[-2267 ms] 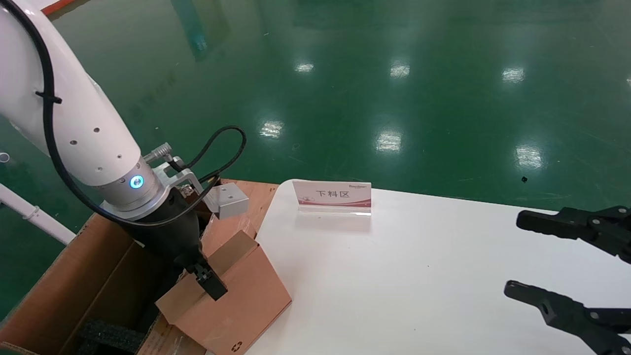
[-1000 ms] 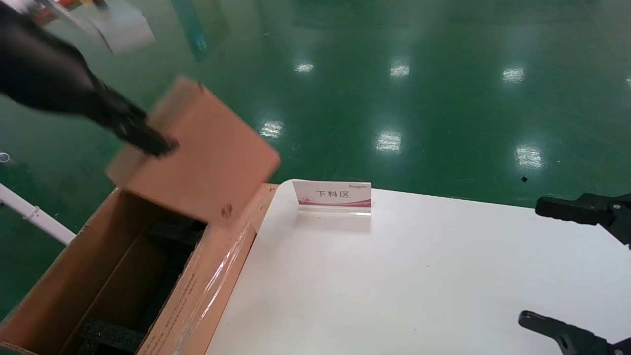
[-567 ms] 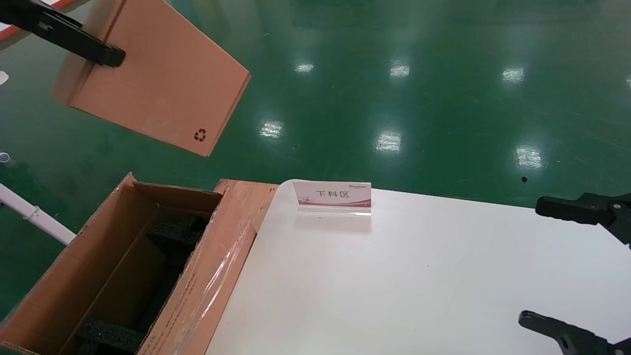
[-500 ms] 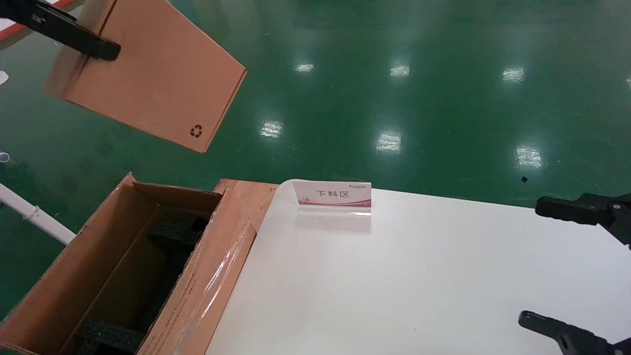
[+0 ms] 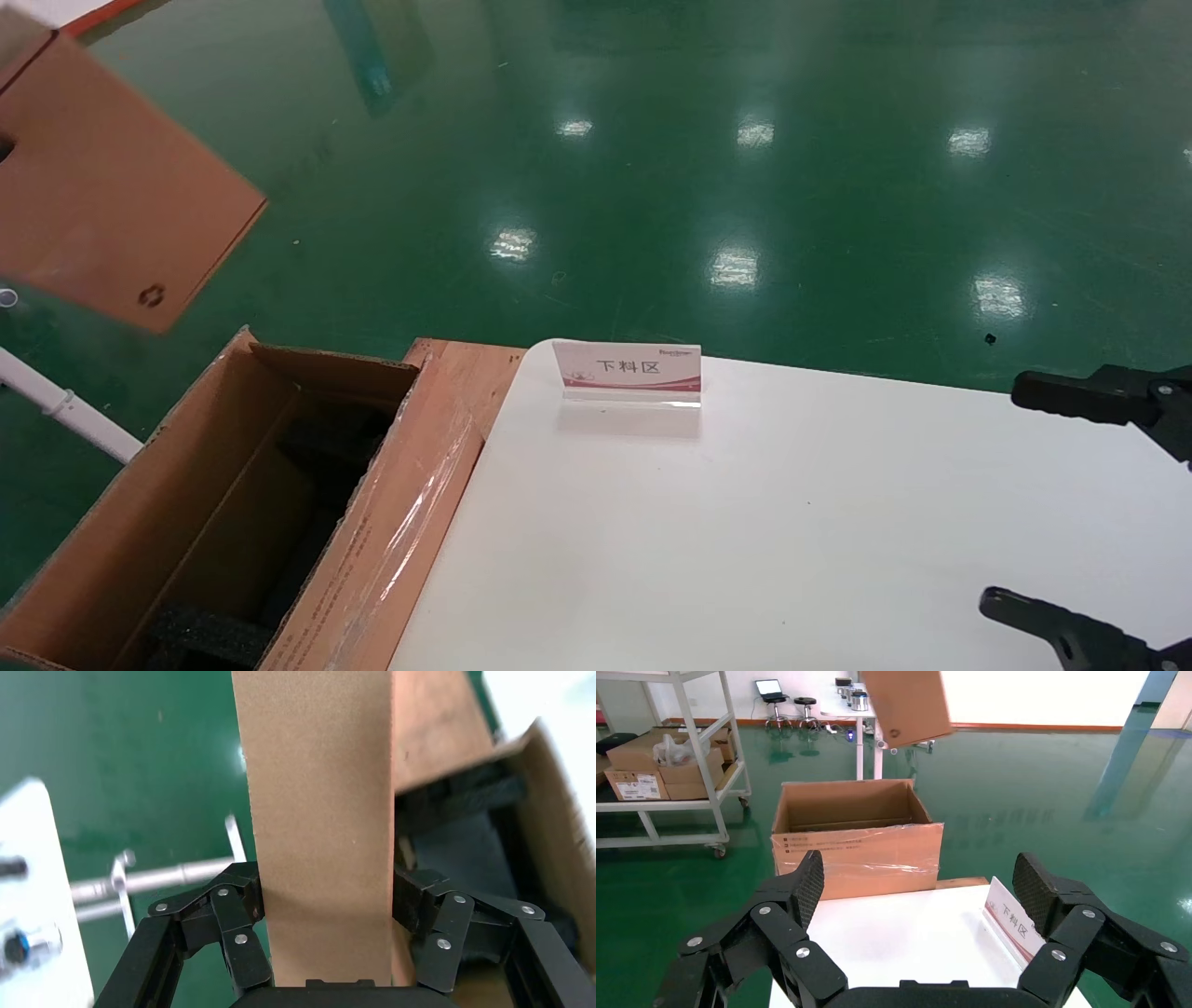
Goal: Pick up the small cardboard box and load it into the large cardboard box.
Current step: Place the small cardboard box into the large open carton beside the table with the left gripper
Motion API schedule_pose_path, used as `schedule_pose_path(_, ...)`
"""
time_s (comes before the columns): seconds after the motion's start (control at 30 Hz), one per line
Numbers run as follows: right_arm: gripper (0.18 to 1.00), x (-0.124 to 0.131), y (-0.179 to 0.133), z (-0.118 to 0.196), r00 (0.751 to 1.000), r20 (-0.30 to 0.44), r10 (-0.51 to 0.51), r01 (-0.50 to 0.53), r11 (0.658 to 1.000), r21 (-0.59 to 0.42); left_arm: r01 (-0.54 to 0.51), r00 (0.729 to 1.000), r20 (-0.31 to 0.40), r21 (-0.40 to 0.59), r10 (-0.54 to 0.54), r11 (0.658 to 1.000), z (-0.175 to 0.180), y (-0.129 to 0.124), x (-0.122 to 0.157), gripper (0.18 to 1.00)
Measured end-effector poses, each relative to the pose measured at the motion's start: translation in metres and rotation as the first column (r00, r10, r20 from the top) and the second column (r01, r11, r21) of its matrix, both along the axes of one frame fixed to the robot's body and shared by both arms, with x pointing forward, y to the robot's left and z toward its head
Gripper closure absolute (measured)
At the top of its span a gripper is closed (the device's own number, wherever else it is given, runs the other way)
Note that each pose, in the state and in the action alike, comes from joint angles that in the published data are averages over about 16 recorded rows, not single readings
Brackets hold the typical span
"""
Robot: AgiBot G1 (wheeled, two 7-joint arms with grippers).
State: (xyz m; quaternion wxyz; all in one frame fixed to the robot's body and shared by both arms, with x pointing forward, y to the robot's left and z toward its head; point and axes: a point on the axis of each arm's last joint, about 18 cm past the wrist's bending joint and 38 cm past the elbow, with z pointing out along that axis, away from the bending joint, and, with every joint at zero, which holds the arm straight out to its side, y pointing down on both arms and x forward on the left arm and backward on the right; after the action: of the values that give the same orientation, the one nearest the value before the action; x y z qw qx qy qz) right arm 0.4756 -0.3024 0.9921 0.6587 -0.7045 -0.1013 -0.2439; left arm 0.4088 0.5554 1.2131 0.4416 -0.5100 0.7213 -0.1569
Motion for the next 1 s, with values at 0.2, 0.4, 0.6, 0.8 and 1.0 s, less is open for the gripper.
schedule_pose_path(0.2, 0.178, 0.000, 0.000, 0.000, 1.000, 0.000, 0.000, 0.000, 1.000, 0.000, -0.046, 0.996, -0.081, -0.012, 0.045, 0.999, -0.025, 0.017, -0.001, 0.814)
schedule_pose_path(0.4, 0.178, 0.000, 0.000, 0.000, 1.000, 0.000, 0.000, 0.000, 1.000, 0.000, -0.058, 0.989, -0.140, -0.037, 0.053, 0.998, -0.042, 0.016, 0.003, 0.815)
schedule_pose_path(0.6, 0.178, 0.000, 0.000, 0.000, 1.000, 0.000, 0.000, 0.000, 1.000, 0.000, -0.067, 0.979, -0.199, -0.067, 0.053, 0.996, -0.057, 0.007, 0.008, 0.815)
schedule_pose_path(0.8, 0.178, 0.000, 0.000, 0.000, 1.000, 0.000, 0.000, 0.000, 1.000, 0.000, -0.085, 0.961, -0.271, -0.113, 0.051, 0.990, -0.076, -0.005, 0.015, 0.816)
schedule_pose_path(1.0, 0.178, 0.000, 0.000, 0.000, 1.000, 0.000, 0.000, 0.000, 1.000, 0.000, -0.116, 0.941, -0.333, -0.164, 0.055, 0.980, -0.096, -0.013, 0.020, 0.816)
